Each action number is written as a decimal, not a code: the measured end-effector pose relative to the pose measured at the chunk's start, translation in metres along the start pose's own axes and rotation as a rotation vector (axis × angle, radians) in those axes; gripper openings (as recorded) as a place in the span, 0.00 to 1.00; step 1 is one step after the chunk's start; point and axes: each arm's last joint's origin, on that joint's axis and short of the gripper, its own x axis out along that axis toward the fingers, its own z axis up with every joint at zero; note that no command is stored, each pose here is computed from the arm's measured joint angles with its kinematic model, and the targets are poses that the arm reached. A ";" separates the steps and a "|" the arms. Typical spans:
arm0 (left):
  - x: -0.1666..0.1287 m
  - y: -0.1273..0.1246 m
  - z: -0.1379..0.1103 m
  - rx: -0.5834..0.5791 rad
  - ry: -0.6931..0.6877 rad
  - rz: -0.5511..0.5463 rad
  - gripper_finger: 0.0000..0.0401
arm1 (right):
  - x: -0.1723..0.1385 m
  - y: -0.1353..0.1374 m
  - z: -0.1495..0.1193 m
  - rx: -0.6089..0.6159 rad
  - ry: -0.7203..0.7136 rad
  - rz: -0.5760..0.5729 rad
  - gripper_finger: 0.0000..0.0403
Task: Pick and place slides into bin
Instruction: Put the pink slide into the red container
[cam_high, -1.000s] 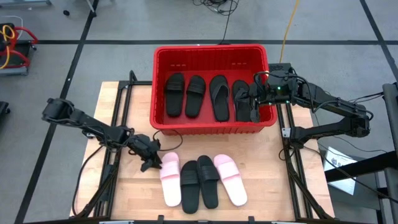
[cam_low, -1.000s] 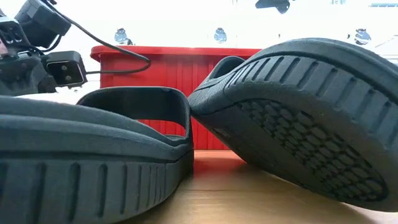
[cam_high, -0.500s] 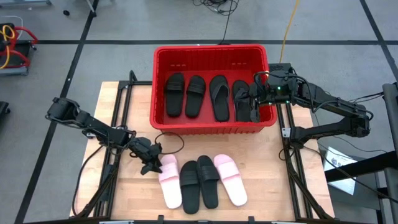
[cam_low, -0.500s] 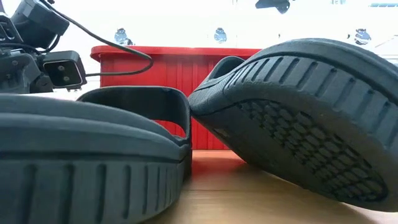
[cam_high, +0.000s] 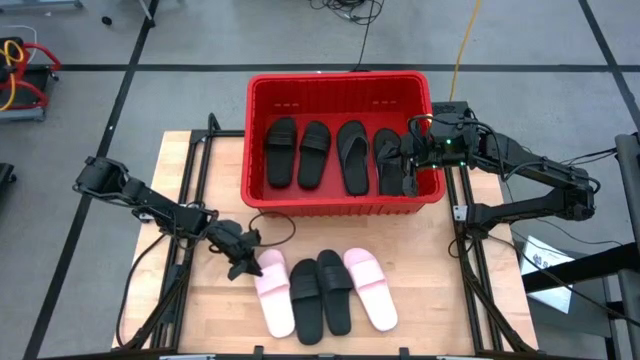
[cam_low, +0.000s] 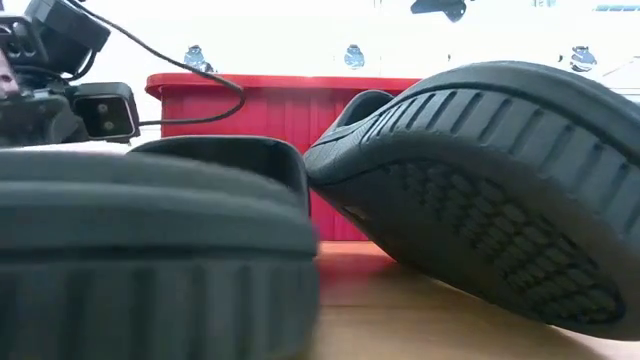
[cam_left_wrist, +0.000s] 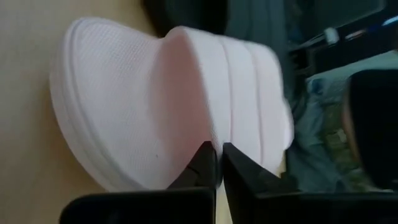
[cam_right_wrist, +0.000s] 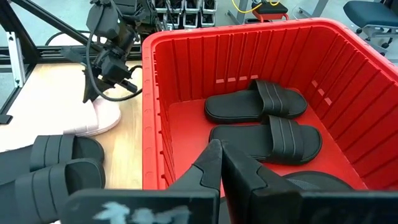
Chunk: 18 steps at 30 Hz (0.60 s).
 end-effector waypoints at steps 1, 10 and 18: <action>0.000 -0.002 0.001 -0.003 -0.011 -0.016 0.01 | 0.000 0.000 0.000 0.000 0.000 0.000 0.00; -0.011 -0.017 0.009 -0.087 -0.088 -0.128 0.01 | 0.000 0.000 0.000 0.000 0.000 0.000 0.00; -0.029 -0.034 0.014 -0.103 -0.156 -0.244 0.00 | 0.000 0.000 0.000 -0.001 0.000 0.000 0.00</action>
